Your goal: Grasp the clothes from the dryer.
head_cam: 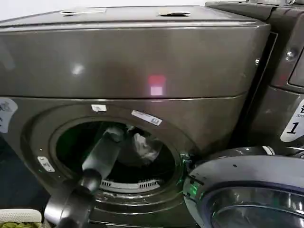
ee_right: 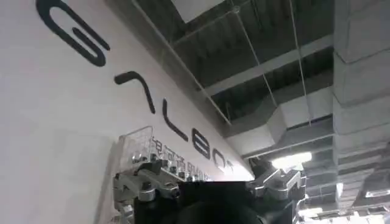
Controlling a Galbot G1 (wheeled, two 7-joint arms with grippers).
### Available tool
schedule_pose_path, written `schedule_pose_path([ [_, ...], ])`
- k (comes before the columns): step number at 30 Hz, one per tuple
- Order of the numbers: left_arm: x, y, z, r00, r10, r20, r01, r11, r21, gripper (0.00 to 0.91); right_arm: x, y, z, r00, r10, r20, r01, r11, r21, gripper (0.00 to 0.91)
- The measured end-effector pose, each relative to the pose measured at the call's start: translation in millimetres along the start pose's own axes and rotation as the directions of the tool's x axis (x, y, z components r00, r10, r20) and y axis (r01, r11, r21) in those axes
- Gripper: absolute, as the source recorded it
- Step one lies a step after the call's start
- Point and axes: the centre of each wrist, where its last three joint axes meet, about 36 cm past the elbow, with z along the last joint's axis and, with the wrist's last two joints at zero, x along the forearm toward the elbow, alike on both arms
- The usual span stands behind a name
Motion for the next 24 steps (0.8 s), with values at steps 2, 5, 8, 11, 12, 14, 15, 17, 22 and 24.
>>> schedule_pose_path([
  [2, 2.3, 3.2, 0.0, 0.999, 0.031, -0.038, -0.032, 0.999, -0.034, 0.907, 0.8, 0.5, -0.8, 1.000, -0.001, 0.001, 0.001, 1.000, 0.001, 0.907],
  [5, 1.9, 3.2, 0.8, 0.993, 0.070, -0.094, -0.077, 0.994, -0.073, 0.907, 2.2, 1.7, -0.3, 1.000, -0.004, 0.000, 0.004, 1.000, 0.003, 0.907],
  [8, -2.2, -0.2, 1.0, 0.985, 0.100, -0.142, -0.115, 0.989, -0.097, 0.907, 3.8, 3.6, -0.3, 1.000, -0.008, -0.001, 0.008, 1.000, 0.006, 0.907],
  [11, -5.3, -2.5, 0.8, 0.978, 0.116, -0.174, -0.137, 0.984, -0.113, 0.907, 4.9, 3.9, 0.7, 1.000, -0.009, -0.005, 0.009, 1.000, 0.006, 0.907],
  [12, -6.2, -3.6, 1.4, 0.975, 0.122, -0.184, -0.145, 0.983, -0.117, 0.907, 5.0, 3.8, 0.6, 1.000, -0.009, -0.005, 0.010, 1.000, 0.007, 0.907],
  [14, -8.7, -6.3, 2.7, 0.970, 0.133, -0.203, -0.160, 0.980, -0.122, 0.907, 4.9, 3.2, 0.0, 1.000, -0.009, -0.004, 0.009, 1.000, 0.008, 0.907],
  [15, -10.0, -7.6, 3.0, 0.968, 0.137, -0.209, -0.165, 0.979, -0.123, 0.907, 4.9, 3.1, -0.4, 1.000, -0.009, -0.003, 0.009, 1.000, 0.008, 0.907],
  [17, -13.0, -10.3, 2.8, 0.964, 0.147, -0.221, -0.177, 0.976, -0.124, 0.717, 4.9, 3.5, -0.6, 1.000, -0.011, -0.003, 0.011, 1.000, 0.009, 0.907],
  [22, -19.5, -16.0, 1.0, 0.956, 0.170, -0.240, -0.205, 0.970, -0.131, 0.000, 5.4, 4.1, 0.2, 1.000, -0.013, -0.003, 0.013, 1.000, 0.010, 0.907],
  [24, -21.0, -17.3, 0.4, 0.954, 0.174, -0.244, -0.211, 0.968, -0.133, 0.000, 5.4, 4.2, 0.4, 1.000, -0.014, -0.002, 0.014, 1.000, 0.010, 0.907],
])
